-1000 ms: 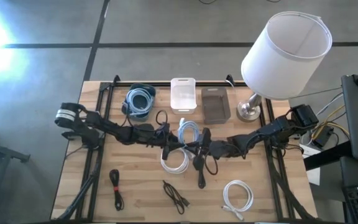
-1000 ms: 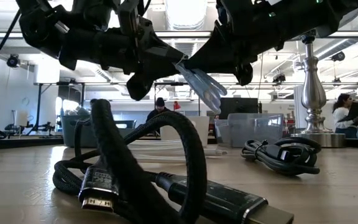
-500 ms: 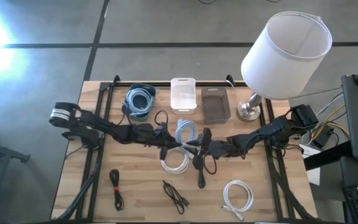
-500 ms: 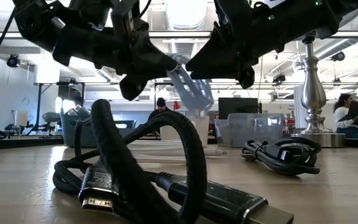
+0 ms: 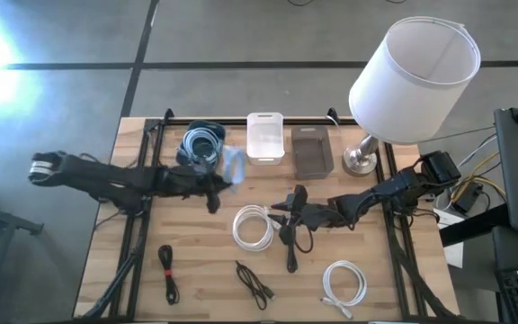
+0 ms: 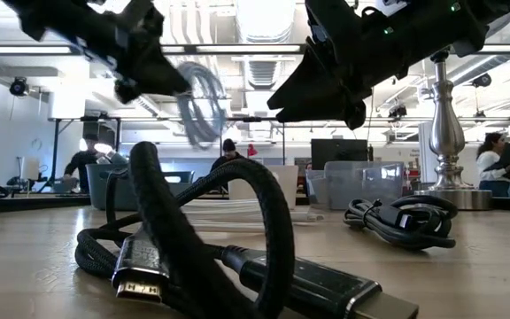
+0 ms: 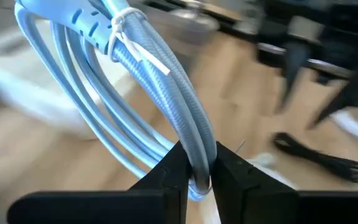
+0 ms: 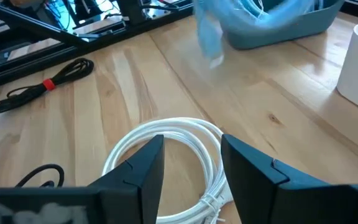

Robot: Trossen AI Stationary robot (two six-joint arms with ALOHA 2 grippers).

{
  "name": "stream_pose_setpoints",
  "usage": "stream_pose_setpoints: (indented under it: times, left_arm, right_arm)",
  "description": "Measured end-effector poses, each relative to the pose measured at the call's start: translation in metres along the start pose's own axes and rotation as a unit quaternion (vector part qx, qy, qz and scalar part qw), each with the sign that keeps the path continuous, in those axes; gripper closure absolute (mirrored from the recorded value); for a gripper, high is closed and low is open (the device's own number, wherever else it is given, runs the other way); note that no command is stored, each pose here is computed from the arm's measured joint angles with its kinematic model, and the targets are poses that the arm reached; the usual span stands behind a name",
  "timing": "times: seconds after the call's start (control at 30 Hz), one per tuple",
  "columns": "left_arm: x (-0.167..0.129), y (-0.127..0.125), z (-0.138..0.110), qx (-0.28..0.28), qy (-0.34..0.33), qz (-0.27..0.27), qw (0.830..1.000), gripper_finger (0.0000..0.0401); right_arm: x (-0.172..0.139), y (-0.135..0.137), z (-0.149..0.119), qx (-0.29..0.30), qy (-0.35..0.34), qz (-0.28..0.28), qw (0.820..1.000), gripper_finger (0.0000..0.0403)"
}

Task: Pick & Place USB Port
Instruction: Put the blue HDMI cable into the blue bin

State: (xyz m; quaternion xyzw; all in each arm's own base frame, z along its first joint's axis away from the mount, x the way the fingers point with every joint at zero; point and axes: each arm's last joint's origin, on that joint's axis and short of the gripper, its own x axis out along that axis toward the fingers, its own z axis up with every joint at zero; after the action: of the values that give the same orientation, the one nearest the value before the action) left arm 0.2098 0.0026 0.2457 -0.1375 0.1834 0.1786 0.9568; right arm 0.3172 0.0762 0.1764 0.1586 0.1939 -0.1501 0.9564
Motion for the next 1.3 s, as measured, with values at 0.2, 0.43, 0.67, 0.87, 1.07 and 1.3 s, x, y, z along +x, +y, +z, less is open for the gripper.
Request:
stream_pose_setpoints:
  times: [0.2, 0.43, 0.67, 0.87, 1.07, 1.3]
  left_arm:
    - [-0.03, 0.032, 0.001, -0.016, -0.039, 0.087, 0.995, 0.0347]
    - [-0.038, 0.077, -0.009, -0.058, -0.058, 0.096, 0.992, 0.035]
    - [-0.027, 0.126, -0.033, -0.092, -0.074, 0.053, 0.992, 0.0351]
    - [-0.033, 0.157, -0.052, -0.137, -0.071, 0.061, 0.986, 0.0349]
    - [-0.035, 0.166, -0.065, -0.149, -0.055, 0.058, 0.986, 0.0346]
    - [-0.034, 0.169, -0.072, -0.142, -0.044, 0.097, 0.984, 0.0337]
  right_arm:
    - [0.0, 0.0, 0.0, 0.001, -0.001, 0.001, 1.0, 0.0256]
    - [0.0, 0.0, 0.0, -0.007, -0.002, 0.001, 1.0, 0.0263]
    - [0.0, 0.0, 0.001, -0.034, -0.003, 0.001, 0.999, 0.0261]
    - [0.002, -0.003, 0.002, -0.032, -0.004, -0.003, 0.999, 0.0267]
    - [0.002, -0.004, 0.003, -0.03, -0.004, -0.006, 1.0, 0.027]
    - [0.002, -0.004, 0.003, -0.029, -0.004, -0.005, 1.0, 0.0272]
